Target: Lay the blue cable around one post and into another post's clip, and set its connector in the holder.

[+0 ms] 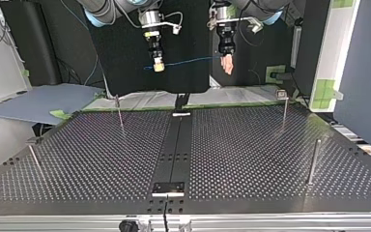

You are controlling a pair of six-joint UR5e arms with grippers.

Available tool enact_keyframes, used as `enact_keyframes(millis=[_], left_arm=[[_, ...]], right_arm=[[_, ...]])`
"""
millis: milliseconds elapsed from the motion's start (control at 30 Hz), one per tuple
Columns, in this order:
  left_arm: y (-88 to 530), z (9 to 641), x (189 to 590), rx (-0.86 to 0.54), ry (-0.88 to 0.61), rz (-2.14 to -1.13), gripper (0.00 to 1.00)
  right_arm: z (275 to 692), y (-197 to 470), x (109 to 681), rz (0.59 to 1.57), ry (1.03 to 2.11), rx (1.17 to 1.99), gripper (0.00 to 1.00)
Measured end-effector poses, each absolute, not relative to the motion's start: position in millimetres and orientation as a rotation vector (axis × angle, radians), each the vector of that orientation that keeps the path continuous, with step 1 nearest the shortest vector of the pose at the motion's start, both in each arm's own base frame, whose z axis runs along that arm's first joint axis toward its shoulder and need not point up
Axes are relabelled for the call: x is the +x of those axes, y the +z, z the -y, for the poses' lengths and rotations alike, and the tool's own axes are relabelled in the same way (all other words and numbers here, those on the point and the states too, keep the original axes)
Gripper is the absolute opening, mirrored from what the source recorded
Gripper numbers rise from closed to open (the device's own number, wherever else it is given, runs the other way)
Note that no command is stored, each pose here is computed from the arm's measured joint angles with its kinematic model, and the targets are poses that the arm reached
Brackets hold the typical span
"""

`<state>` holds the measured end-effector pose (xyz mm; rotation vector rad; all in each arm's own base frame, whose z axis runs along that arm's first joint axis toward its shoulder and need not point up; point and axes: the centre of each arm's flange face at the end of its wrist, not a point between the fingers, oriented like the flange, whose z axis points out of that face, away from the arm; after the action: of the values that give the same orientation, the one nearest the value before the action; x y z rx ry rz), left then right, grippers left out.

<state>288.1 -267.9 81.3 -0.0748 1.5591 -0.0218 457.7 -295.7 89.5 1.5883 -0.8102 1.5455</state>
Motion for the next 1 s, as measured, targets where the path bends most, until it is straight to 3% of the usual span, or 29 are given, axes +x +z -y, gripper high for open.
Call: enact_keyframes(millis=[1000], left_arm=[[83.0, 269.6, 290.5, -0.081, -0.026, -1.549, 1.00]], right_arm=[[293.4, 90.8, 460.6, 0.801, 1.556, 1.585, 0.00]])
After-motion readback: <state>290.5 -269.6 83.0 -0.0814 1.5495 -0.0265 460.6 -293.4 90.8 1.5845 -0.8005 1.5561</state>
